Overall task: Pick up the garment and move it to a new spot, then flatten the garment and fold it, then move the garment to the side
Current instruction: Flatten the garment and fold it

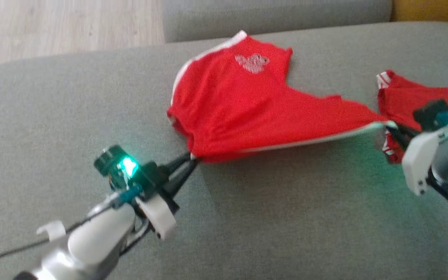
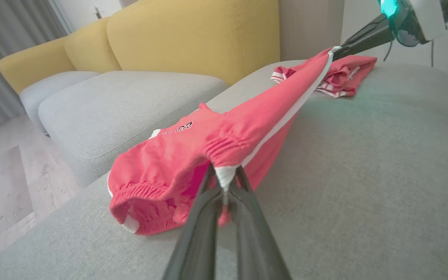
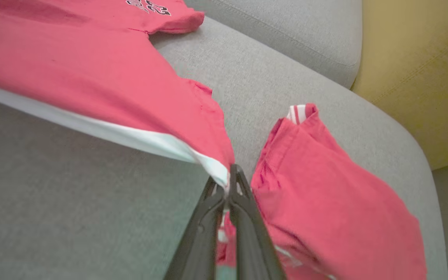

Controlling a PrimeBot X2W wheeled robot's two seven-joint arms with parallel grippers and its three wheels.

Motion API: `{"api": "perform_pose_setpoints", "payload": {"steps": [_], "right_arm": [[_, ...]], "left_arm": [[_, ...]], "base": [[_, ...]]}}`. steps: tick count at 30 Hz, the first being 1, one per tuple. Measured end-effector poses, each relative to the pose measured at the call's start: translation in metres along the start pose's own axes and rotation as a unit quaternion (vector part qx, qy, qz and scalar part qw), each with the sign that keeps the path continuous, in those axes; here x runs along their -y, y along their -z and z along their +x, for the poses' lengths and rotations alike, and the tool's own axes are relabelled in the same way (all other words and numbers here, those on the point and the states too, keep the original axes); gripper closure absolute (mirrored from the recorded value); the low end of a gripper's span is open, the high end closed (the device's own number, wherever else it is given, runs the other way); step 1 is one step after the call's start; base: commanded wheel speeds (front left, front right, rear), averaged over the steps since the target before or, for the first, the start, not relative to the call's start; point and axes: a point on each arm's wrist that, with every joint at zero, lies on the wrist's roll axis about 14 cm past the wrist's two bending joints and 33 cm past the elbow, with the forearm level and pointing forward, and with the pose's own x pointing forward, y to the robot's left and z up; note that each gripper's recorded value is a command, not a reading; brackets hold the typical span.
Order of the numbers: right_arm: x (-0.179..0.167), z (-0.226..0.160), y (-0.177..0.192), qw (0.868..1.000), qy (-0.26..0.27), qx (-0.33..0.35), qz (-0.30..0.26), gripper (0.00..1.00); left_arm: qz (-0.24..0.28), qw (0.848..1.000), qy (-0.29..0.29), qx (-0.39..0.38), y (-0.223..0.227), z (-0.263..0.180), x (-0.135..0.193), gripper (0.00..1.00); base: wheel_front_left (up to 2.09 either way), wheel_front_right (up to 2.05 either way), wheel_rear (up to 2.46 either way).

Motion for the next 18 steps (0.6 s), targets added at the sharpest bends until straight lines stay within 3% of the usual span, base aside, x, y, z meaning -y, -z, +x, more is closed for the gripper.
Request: {"api": "perform_pose_setpoints", "payload": {"steps": [11, 13, 18], "right_arm": [[-0.013, -0.056, 0.037, 0.999, -0.026, -0.024, 0.01, 1.0], [-0.008, -0.057, 0.031, 1.0, -0.021, -0.013, 0.018, 1.0], [0.004, -0.053, 0.003, 0.999, -0.005, 0.026, 0.022, 1.0]], "left_arm": [[-0.051, 0.999, 0.008, -0.001, -0.006, -0.027, 0.049, 1.0], [-0.073, 0.997, 0.008, 0.003, -0.009, -0.029, 0.053, 1.0], [-0.072, 0.997, -0.001, -0.001, -0.01, -0.029, 0.045, 1.0]], "base": [[0.0, 0.0, 0.0], [0.0, 0.0, 0.0], [0.0, 0.0, 0.0]]}}
